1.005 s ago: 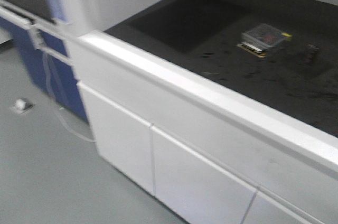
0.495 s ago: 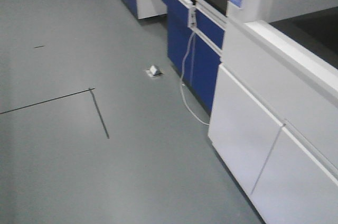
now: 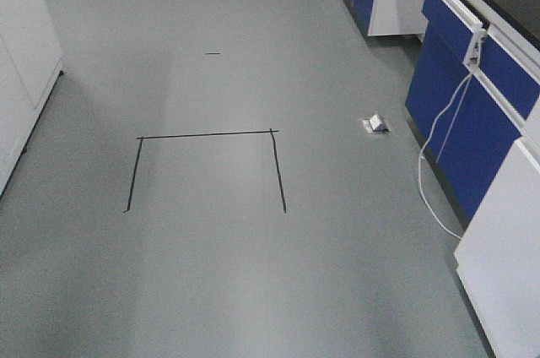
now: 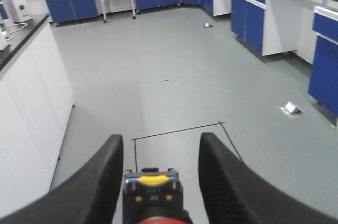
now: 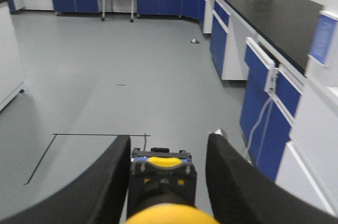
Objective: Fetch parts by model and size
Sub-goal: 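Drive the base away from the bench across the floor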
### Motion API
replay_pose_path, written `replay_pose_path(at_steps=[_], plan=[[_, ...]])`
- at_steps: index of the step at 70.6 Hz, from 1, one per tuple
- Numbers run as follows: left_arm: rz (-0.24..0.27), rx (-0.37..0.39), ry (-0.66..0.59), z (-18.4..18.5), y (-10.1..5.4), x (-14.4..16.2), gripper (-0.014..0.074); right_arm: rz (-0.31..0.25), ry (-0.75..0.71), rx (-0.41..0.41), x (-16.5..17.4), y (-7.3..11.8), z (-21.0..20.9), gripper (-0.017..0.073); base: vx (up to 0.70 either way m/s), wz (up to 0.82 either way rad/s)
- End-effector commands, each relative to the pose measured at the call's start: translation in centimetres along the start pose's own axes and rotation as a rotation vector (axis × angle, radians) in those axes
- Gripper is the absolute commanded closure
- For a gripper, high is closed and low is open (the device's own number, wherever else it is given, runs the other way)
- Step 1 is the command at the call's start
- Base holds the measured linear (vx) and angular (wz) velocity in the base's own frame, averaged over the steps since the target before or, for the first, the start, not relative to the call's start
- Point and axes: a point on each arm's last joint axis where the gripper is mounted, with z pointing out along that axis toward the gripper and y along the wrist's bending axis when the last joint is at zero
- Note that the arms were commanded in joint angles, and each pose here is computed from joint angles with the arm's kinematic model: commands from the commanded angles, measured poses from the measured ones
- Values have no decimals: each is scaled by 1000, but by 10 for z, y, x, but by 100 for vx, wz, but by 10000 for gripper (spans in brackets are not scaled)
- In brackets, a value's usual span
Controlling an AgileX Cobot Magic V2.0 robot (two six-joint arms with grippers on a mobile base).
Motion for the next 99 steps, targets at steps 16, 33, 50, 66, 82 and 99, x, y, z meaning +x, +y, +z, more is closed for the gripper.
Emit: replay_pose_path(at_steps=[16,33,50,66,82,99], plan=[[4,3,-87,-1,1,-13,600,-29,-86,-12,-14,1,-2,561,15,30],[4,3,-87,-1,1,-13,600,-29,-86,-12,-14,1,-2,561,27,21],[4,3,-87,-1,1,-13,600,-29,-86,-12,-14,1,-2,561,40,12],[4,3,-87,-1,1,-13,600,-29,-88,-12,-14,1,-2,561,50,10],[4,3,-87,-1,1,-13,600,-29,-88,-12,-14,1,-2,561,53,-2],[4,3,-87,-1,1,-13,600,-29,-88,-12,-14,1,-2,561,52,-5]])
